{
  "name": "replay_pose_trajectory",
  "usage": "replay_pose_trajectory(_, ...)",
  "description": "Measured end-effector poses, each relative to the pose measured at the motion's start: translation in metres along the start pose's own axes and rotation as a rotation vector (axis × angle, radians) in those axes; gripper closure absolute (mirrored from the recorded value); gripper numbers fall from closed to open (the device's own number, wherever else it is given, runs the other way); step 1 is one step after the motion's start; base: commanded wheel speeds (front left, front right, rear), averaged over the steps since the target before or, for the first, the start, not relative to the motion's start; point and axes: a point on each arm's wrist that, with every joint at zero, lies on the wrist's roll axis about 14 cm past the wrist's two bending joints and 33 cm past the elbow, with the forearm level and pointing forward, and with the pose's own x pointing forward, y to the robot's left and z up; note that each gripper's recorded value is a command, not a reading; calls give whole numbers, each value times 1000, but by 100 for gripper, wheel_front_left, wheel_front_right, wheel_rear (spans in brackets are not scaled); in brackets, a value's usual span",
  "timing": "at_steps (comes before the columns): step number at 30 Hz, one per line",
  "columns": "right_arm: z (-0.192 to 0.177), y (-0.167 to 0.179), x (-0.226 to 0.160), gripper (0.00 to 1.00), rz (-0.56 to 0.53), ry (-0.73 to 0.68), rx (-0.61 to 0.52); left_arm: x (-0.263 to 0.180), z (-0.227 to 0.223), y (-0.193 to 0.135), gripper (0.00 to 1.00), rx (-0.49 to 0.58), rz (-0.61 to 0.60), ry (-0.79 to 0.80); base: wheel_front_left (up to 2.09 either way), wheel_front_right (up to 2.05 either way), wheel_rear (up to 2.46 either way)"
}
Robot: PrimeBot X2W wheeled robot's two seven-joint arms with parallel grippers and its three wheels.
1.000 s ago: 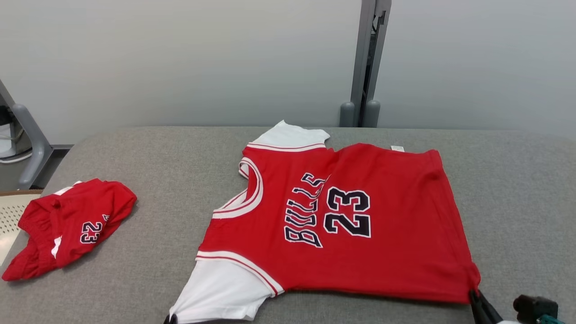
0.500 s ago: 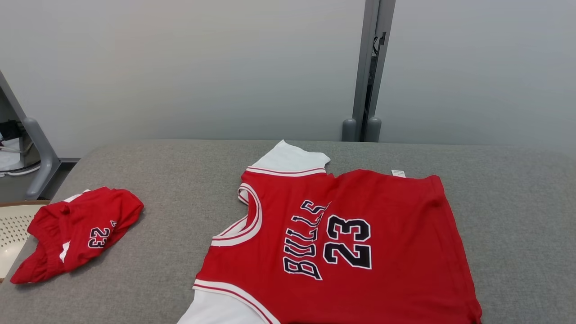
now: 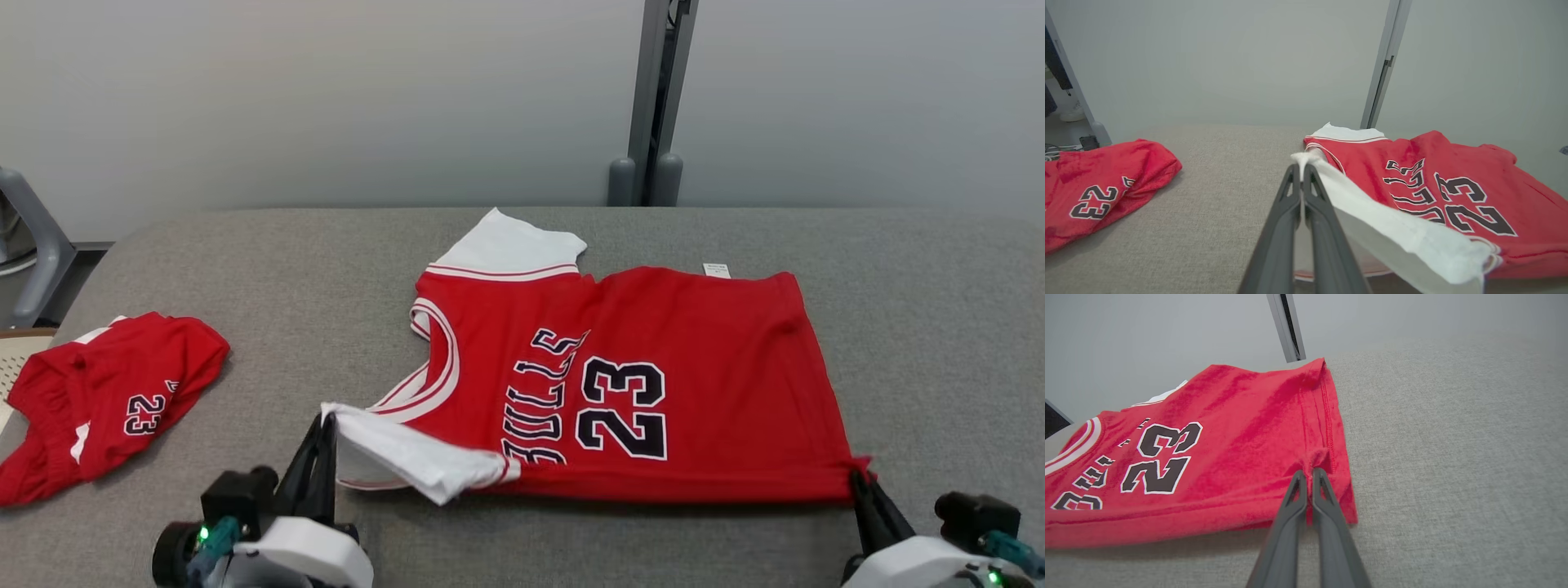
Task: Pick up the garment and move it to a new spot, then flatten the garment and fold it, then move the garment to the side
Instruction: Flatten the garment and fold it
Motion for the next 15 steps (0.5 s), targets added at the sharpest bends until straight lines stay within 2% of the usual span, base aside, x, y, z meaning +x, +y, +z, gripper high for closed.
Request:
replay_pose_trajectory(7, 13, -2, 25, 100, -22, -26, 9, 46, 19, -13, 100, 26, -47, -37, 0, 0, 0)
replay_pose_trajectory(15, 28, -10, 60, 100, -41, -45, -16, 84, 13, -18, 100, 42, -72, -12, 0, 0, 0)
